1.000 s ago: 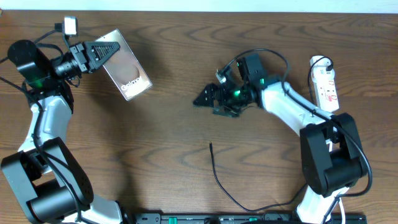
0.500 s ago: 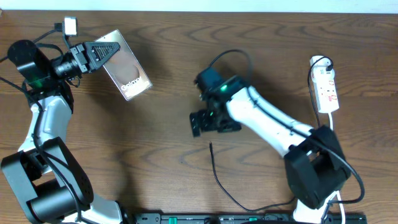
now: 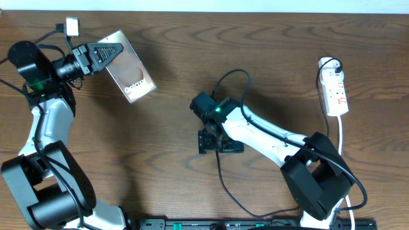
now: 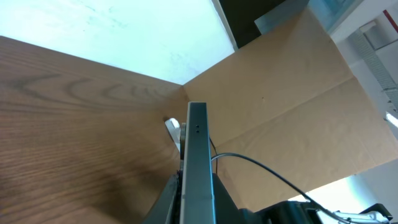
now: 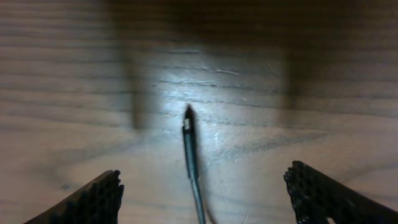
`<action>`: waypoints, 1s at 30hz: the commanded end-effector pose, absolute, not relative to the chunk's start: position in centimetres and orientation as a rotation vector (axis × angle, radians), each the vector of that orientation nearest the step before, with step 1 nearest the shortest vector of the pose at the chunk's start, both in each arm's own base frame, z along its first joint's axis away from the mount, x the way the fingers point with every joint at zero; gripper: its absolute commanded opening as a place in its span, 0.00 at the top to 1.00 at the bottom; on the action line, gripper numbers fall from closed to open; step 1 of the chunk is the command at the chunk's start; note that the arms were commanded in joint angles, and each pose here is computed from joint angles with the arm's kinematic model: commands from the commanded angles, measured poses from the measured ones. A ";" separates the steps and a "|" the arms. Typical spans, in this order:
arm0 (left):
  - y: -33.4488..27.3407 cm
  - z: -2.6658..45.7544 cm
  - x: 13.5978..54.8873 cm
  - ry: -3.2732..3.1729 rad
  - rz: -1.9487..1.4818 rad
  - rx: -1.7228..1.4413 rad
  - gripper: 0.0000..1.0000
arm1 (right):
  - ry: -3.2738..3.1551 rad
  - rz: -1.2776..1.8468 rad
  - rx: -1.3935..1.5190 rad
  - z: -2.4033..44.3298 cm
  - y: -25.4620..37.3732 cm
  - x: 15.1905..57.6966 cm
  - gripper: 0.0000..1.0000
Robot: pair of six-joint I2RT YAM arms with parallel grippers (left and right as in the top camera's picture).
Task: Plug charger to phone and switch on socket
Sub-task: 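Move the right gripper down toward the black cable end, then close the right gripper on the black cable's plug end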
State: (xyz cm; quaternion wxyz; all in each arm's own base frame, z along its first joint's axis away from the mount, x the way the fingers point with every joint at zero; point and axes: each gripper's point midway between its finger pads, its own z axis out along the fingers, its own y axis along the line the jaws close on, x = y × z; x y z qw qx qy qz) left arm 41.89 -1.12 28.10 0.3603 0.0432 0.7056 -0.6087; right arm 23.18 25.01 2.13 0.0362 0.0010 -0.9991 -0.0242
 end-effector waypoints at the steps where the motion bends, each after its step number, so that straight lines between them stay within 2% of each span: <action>1: -1.4 29.0 41.4 1.810 -1.562 0.167 0.93 | -3.070 -0.024 -0.081 1.0 24.3 22.5 0.25; 3: -1.4 29.0 41.4 1.809 -1.560 0.169 0.93 | -3.069 -0.022 -0.098 0.6 24.1 22.4 0.28; 12: -1.4 29.0 41.4 1.809 -1.559 0.170 0.92 | -3.061 -0.009 -0.082 0.1 24.0 21.8 0.30; 15: -1.4 29.0 41.4 1.808 -1.559 0.170 0.93 | -3.059 -0.004 -0.070 -0.2 24.2 21.7 0.40; 30: -1.4 29.0 41.4 1.806 -1.553 0.177 0.93 | -3.035 -0.009 -0.070 -1.6 24.5 21.7 0.48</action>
